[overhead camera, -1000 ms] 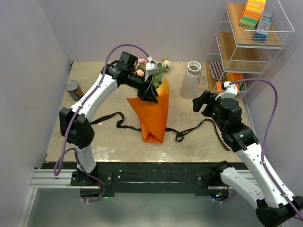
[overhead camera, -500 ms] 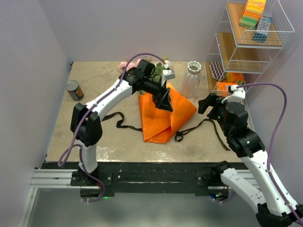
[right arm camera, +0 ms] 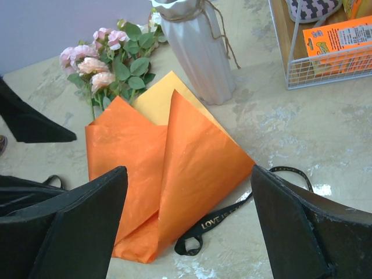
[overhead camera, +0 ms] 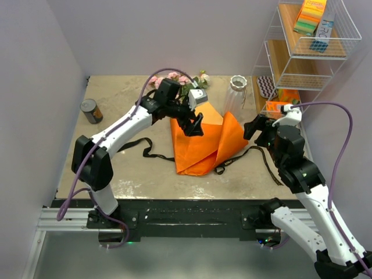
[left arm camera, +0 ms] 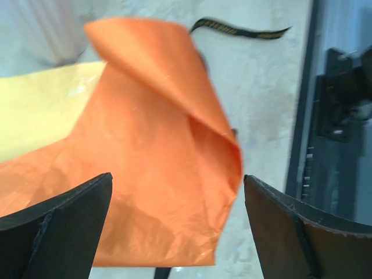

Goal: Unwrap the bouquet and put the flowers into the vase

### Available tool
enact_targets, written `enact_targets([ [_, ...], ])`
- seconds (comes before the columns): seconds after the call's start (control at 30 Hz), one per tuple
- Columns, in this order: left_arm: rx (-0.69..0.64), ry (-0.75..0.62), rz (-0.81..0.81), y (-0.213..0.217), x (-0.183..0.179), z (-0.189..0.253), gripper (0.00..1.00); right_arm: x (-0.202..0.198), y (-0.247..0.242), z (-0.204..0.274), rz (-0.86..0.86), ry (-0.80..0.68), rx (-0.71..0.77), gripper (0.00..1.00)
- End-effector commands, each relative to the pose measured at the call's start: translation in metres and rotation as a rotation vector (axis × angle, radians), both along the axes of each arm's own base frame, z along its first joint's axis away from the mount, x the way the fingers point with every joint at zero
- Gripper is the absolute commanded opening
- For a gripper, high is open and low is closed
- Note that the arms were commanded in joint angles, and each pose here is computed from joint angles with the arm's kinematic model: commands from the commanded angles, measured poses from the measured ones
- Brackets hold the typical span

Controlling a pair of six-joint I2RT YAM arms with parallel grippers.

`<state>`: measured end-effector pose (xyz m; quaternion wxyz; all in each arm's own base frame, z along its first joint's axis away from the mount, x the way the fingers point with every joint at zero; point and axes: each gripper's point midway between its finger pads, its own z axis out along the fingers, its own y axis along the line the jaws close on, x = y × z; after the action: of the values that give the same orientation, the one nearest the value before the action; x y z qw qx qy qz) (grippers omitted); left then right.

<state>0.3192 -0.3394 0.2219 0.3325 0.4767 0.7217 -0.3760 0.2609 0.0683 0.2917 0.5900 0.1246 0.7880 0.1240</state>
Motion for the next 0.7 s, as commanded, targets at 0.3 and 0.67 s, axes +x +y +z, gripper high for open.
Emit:
enact_targets([
  [0.3,0.339,-0.185,0.036,-0.031,-0.004,-0.127,0.99,-0.010,-0.007,0.039,-0.012,-0.087,0.025,0.90],
  [0.67,0.413,-0.311,0.014,-0.067,-0.018,-0.147,0.99,-0.023,-0.015,0.060,-0.021,-0.124,0.038,0.90],
])
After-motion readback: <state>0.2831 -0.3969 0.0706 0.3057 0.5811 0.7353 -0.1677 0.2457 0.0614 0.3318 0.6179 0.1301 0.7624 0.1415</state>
